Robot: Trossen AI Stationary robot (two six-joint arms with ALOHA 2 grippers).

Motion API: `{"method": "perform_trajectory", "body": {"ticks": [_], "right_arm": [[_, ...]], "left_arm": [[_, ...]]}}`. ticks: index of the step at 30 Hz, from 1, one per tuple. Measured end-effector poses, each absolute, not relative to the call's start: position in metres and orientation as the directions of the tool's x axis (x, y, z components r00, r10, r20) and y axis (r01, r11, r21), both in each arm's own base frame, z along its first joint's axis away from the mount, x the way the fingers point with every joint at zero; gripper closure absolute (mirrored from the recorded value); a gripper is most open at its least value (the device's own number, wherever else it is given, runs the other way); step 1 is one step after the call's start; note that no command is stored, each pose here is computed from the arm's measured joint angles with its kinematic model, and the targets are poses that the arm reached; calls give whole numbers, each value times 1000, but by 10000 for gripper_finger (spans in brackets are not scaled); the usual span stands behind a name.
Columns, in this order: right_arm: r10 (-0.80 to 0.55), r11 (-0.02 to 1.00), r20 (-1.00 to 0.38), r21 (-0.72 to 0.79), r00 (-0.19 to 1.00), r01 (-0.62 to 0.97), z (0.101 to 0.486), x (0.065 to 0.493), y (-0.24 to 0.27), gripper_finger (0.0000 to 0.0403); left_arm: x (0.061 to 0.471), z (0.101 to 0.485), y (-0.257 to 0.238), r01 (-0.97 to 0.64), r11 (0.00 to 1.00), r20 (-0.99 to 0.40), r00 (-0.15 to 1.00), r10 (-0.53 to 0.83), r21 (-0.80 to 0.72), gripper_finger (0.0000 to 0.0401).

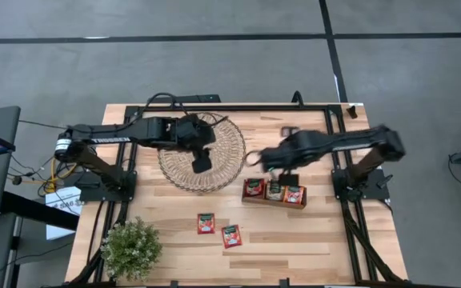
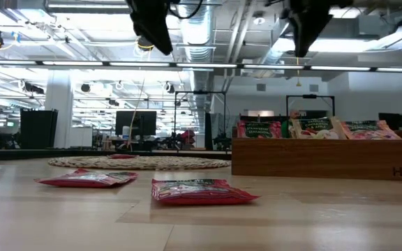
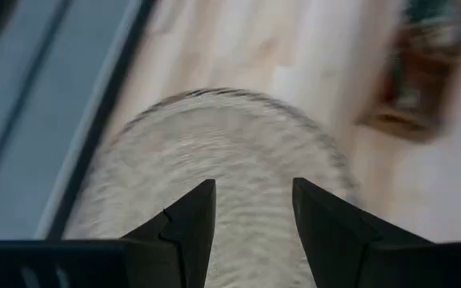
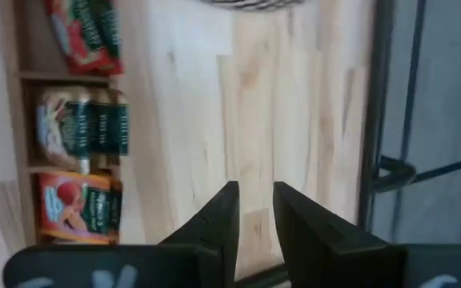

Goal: Pick & Place Tea
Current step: Put the red tea bag into the left section of the wooden organizer

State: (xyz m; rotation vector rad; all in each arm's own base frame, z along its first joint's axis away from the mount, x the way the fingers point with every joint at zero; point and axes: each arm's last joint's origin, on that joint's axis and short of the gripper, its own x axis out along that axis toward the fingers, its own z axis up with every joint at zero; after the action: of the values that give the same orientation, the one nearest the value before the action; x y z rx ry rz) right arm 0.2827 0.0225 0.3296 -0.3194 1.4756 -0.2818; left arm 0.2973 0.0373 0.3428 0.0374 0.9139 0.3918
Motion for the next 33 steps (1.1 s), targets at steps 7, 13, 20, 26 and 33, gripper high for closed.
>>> {"method": "perform_trajectory", "body": {"ticks": [7, 13, 20, 26, 33], "right_arm": [[-276, 960, -909, -244, 312, 141, 339, 216, 11, 333], [-221, 972, -830, -144, 512, 185, 327, 178, 9, 333], [-206, 965, -795, -70, 571, 251, 315, 159, 7, 333], [-204, 962, -786, -52, 584, 266, 312, 161, 7, 333], [-208, 972, -792, -103, 573, 210, 310, 160, 7, 333]], "left_arm": [[314, 318, 70, -467, 845, -773, 424, 472, 260, 241], [315, 287, 117, -583, 792, -865, 289, 410, 181, 241], [304, 258, 163, -717, 693, -942, 176, 286, 77, 241], [301, 234, 179, -732, 681, -980, 115, 160, 25, 241], [298, 209, 190, -741, 669, -996, 0, 91, 61, 241]]}}
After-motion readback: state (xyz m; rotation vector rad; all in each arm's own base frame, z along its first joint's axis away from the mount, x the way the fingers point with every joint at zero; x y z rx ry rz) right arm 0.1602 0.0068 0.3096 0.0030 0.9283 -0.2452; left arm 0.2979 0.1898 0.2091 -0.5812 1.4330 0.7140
